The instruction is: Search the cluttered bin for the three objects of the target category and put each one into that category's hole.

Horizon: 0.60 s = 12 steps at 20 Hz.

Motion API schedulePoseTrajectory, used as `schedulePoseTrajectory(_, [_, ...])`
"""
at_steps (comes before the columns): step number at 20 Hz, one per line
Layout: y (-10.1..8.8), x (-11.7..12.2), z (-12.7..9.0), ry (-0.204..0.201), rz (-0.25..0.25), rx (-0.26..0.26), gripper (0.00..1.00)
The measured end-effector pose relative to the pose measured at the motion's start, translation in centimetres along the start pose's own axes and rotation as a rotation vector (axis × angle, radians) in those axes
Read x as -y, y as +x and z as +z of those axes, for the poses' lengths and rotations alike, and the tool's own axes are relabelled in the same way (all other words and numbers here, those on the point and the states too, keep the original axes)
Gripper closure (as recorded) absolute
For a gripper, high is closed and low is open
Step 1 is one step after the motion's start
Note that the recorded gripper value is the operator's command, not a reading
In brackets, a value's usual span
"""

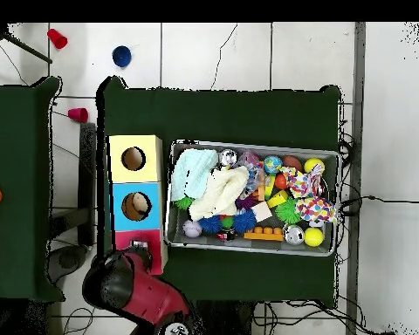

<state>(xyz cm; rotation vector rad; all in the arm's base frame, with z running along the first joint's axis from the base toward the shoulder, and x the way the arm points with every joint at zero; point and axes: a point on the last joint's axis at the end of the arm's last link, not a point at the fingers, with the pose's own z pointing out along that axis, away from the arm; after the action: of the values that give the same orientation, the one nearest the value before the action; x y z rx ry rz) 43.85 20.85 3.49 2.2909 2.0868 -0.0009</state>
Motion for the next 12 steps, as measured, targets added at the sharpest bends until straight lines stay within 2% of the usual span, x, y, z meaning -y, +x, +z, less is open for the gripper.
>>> schedulePoseTrajectory(4, [-0.2,-0.1,-2.1,0.006,-0.005,-0.014,1.0])
schedulePoseTrajectory(6, [-0.4,0.0,-4.2,0.024,-0.024,-0.026,1.0])
schedulePoseTrajectory(9, [-0.9,0.4,-8.6,0.078,-0.078,-0.055,1.0])
schedulePoseTrajectory(12, [-2.0,0.4,-11.0,0.116,-0.096,-0.065,1.0])
